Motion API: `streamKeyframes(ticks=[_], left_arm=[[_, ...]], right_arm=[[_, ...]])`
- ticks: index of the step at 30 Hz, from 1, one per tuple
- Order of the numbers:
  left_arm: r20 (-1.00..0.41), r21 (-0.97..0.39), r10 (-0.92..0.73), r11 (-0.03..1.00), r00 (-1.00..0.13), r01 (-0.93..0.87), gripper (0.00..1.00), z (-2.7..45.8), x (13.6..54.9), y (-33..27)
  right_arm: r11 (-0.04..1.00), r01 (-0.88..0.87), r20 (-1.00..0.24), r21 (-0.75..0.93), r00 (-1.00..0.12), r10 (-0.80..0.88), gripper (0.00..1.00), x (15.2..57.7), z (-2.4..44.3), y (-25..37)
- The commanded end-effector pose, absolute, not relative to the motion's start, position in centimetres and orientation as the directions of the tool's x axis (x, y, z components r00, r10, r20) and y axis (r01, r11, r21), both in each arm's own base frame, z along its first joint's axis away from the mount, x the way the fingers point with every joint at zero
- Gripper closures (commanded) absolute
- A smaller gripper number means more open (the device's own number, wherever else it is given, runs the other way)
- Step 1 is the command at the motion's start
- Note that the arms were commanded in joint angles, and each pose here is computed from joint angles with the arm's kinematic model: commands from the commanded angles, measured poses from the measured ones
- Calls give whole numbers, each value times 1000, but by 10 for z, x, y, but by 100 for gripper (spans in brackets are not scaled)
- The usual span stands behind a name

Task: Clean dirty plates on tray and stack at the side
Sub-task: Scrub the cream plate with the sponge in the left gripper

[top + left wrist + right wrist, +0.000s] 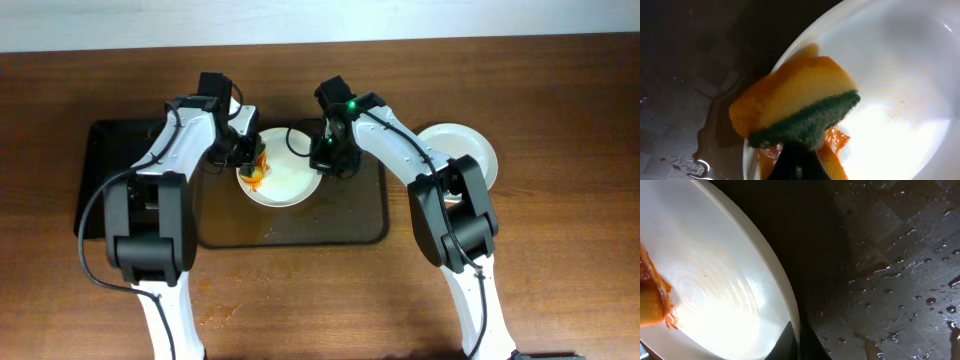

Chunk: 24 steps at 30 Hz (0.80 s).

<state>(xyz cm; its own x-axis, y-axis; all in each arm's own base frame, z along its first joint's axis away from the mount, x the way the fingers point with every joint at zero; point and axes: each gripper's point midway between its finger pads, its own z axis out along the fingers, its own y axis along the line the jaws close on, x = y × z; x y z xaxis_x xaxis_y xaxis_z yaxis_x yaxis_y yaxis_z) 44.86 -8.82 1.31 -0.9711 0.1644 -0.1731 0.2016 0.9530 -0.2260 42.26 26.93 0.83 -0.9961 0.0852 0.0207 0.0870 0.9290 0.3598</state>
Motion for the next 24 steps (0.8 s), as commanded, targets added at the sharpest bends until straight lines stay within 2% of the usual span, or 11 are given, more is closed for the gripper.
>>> streamKeyframes(ticks=[1,2,4,7,9,12,14,17,20,24], left_arm=[[-74,-225,221,946,-972,232,100,-16,430,-98],[-63,-313,287,904,-956,292,100,-14,418,-115],[-118,-535,381,753,-917,382,99,6,400,-153],[-168,-544,378,735,-911,405,100,8,408,-158],[-210,-496,376,754,-902,430,99,5,422,-152],[-265,-321,314,863,-912,391,99,-6,459,-127],[-311,-241,315,887,-897,395,99,-6,476,-119],[-309,-76,242,958,-920,278,99,-10,492,-88],[-220,63,108,993,-970,96,100,-16,477,-54],[-60,62,76,995,-995,72,100,-22,438,-49]], right_arm=[[934,105,32,341,-994,100,96,424,-3,265],[934,105,32,341,-994,100,96,424,-3,265],[931,104,33,349,-995,99,96,424,-2,267],[929,103,34,356,-995,97,96,424,-2,268],[929,103,35,356,-995,97,96,424,-2,268],[929,104,37,355,-995,97,96,424,-2,268],[929,104,37,355,-995,97,96,424,-2,268],[929,101,37,355,-995,94,96,423,-2,268],[929,101,38,356,-995,93,96,423,-2,268],[929,100,38,357,-995,93,96,423,-1,268]])
